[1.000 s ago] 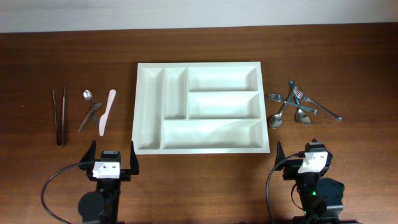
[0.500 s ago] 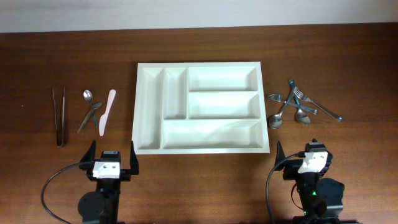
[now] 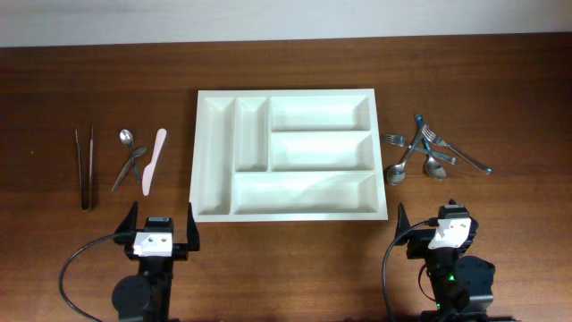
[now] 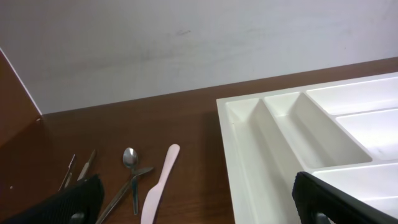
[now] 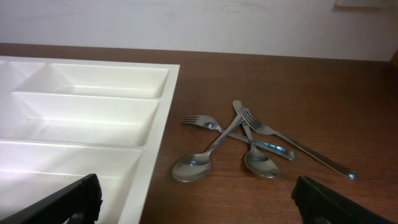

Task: Pack container

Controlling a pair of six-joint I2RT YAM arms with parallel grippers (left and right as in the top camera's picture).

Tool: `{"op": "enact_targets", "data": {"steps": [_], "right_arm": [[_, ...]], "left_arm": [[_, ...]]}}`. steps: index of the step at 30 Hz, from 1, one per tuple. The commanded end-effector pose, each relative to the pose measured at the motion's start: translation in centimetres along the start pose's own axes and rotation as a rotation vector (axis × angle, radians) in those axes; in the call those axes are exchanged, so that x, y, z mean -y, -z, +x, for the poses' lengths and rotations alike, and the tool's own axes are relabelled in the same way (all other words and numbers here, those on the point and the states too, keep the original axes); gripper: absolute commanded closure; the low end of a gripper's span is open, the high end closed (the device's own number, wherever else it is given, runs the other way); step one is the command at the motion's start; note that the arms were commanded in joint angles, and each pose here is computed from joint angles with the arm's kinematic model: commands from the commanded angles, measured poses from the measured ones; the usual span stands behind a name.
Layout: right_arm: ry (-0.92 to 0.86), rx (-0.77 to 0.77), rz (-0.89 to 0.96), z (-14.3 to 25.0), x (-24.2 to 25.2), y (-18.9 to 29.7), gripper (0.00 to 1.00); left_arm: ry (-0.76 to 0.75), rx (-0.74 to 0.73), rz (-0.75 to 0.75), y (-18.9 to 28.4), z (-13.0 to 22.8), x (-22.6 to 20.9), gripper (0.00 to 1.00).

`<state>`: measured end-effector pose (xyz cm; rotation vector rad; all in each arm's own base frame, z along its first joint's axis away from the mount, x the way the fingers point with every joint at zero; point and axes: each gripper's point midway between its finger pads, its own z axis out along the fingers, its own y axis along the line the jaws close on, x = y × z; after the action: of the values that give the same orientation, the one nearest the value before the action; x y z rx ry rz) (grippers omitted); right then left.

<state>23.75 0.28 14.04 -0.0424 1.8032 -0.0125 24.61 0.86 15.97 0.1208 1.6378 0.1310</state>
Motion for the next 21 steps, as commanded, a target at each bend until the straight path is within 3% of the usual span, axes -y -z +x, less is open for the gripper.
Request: {"op": "enact_targets", "data": {"steps": [1, 21], "right_arm": [[0.001, 0.009, -0.008, 0.02, -0.10, -0.02, 0.01], [0.002, 0.011, -0.033, -0.01, -0.54, -0.01, 0.01]], "left_arm": [[-0.009, 0.003, 0.009, 0.02, 0.07, 0.13, 0.01], [-0.009, 0.003, 0.009, 0.02, 0.07, 0.13, 0.01]]}}
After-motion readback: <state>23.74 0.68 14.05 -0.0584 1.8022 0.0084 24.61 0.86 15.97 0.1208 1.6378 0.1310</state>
